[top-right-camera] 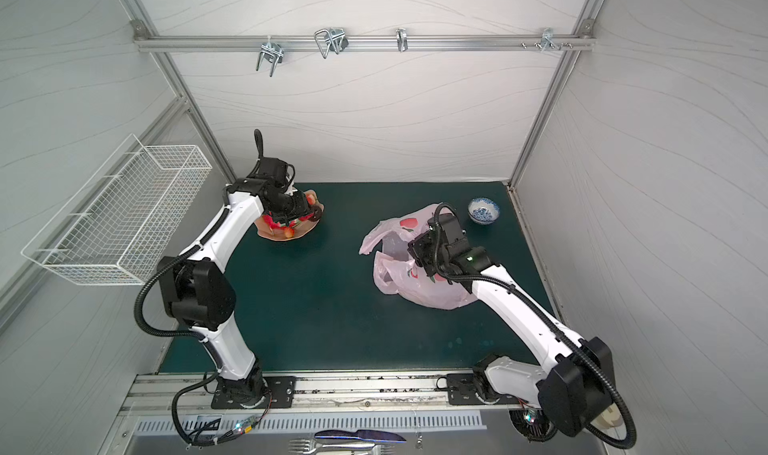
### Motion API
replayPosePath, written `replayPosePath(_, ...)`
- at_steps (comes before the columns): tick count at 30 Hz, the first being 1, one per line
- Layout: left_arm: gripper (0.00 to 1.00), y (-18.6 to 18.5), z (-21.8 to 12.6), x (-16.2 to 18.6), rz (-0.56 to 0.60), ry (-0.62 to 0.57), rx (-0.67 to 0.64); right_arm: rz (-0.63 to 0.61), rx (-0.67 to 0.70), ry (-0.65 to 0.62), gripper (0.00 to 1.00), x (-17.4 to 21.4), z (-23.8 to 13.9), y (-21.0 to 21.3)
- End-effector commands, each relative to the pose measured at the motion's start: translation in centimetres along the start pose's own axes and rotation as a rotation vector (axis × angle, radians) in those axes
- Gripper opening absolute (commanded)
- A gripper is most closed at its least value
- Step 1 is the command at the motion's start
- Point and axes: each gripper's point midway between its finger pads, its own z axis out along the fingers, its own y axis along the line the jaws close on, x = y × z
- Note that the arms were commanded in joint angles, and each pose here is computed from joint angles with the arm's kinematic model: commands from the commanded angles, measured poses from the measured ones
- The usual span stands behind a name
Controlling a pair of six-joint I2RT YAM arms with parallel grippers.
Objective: Place the fruits into the plastic bag
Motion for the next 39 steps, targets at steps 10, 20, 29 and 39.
replayPosePath(10,0.31,-5.9,-5.3,3.9,0.078,-0.064,0.365,0.028,-0.010,-0.008,0.00,0.0,-0.8,-0.2)
replayPosePath(20,0.28,-11.4,-7.6,10.4,0.212,-0.032,0.592,0.029,-0.003,-0.014,0.00,0.0,-1.3,-0.3)
replayPosePath(29,0.26,-15.0,-7.8,14.0,0.285,0.018,0.726,0.029,0.001,-0.009,0.00,0.1,-1.2,-0.3)
replayPosePath(39,0.25,-17.2,-7.6,16.4,0.378,0.041,0.761,0.028,0.001,-0.010,0.00,0.2,-1.2,-0.4)
